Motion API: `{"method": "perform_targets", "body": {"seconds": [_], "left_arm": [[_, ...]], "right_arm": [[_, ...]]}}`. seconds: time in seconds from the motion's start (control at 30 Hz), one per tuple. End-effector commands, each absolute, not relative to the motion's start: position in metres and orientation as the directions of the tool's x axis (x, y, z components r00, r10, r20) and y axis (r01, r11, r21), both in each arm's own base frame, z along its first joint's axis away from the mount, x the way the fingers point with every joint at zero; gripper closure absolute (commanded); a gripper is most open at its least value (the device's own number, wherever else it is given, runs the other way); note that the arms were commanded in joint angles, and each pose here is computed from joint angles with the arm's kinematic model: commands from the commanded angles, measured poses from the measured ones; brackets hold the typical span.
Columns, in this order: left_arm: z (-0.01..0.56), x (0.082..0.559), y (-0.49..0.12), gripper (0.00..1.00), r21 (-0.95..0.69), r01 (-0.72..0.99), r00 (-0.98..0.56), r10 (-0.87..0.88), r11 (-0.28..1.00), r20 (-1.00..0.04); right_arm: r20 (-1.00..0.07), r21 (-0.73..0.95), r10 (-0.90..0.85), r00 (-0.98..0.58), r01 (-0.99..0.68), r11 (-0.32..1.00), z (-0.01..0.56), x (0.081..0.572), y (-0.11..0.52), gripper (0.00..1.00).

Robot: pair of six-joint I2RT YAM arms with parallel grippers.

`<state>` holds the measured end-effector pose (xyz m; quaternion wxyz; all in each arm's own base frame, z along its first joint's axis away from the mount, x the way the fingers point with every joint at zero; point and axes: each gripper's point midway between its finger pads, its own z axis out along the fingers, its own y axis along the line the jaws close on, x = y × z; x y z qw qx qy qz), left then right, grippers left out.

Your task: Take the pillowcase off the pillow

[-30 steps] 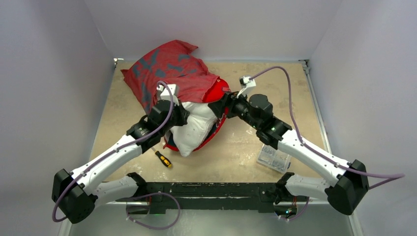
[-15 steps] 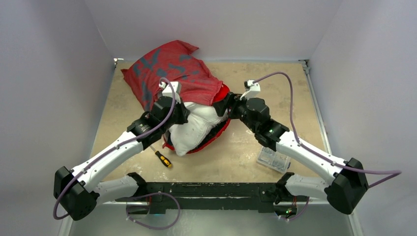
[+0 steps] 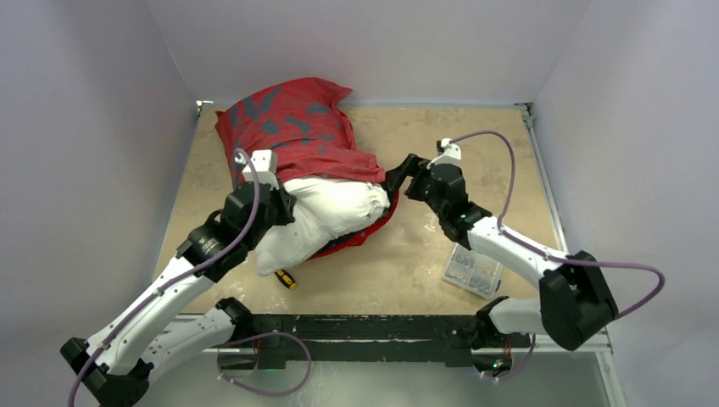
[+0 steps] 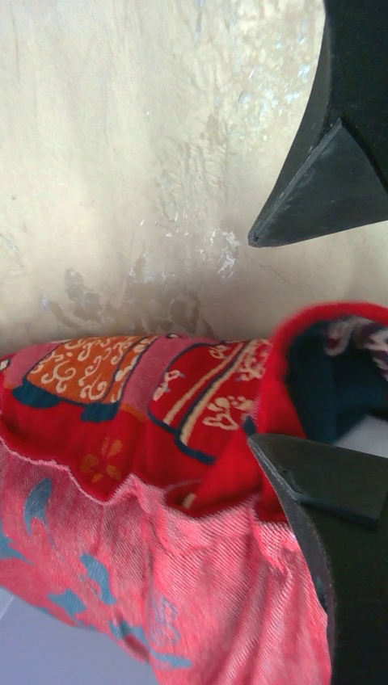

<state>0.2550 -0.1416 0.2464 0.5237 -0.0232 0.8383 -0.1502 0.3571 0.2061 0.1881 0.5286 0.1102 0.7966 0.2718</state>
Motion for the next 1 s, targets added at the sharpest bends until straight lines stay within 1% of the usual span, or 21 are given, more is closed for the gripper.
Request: {"method": "perform_targets", "body": {"seconds": [0.0,0.17,0.27,0.37,0.43,0.57,0.73,0.77,0.87,0.9,0.97], "left_arm": [[0.307,0.25,-0.135,1.0,-0.368,0.155,-0.316,-0.307,0.917,-0.898],[0.312,0.243,-0.156,1.0,-0.421,0.256,-0.349,-0.323,0.87,-0.88],[0.298,0.248,-0.166,1.0,-0.418,0.26,-0.382,-0.304,0.87,-0.872],[0.28,0.26,-0.178,1.0,-0.412,0.259,-0.417,-0.283,0.873,-0.864],[0.265,0.271,-0.186,1.0,-0.411,0.247,-0.426,-0.283,0.877,-0.859],[0.241,0.294,-0.214,1.0,-0.447,0.255,-0.467,-0.295,0.858,-0.833],[0.239,0.313,-0.252,1.0,-0.509,0.322,-0.5,-0.313,0.798,-0.808],[0.238,0.315,-0.256,1.0,-0.512,0.325,-0.506,-0.311,0.795,-0.805],[0.245,0.325,-0.268,1.0,-0.524,0.348,-0.5,-0.319,0.777,-0.805],[0.247,0.327,-0.271,1.0,-0.528,0.355,-0.499,-0.321,0.772,-0.805],[0.252,0.33,-0.277,1.0,-0.534,0.369,-0.5,-0.322,0.761,-0.804]], "right_arm": [[-0.781,0.578,0.449,-0.434,-0.23,0.783,0.187,0.364,0.23,0.14],[-0.782,0.579,0.414,-0.465,-0.299,0.758,0.18,0.373,0.248,0.15],[-0.797,0.573,0.408,-0.445,-0.346,0.742,0.201,0.372,0.253,0.15],[-0.818,0.563,0.432,-0.38,-0.377,0.735,0.239,0.363,0.243,0.12],[-0.841,0.536,0.436,-0.32,-0.38,0.754,0.259,0.361,0.233,0.09],[-0.848,0.526,0.447,-0.283,-0.361,0.77,0.281,0.351,0.219,0.06],[-0.848,0.528,0.475,-0.234,-0.31,0.791,0.302,0.337,0.195,0.04],[-0.853,0.522,0.468,-0.232,-0.324,0.789,0.307,0.332,0.195,0.03],[-0.879,0.477,0.412,-0.24,-0.44,0.761,0.32,0.316,0.208,0.01],[-0.886,0.463,0.384,-0.26,-0.485,0.742,0.319,0.311,0.217,0.01],[-0.888,0.456,0.336,-0.313,-0.522,0.721,0.305,0.305,0.236,0.01]]}}
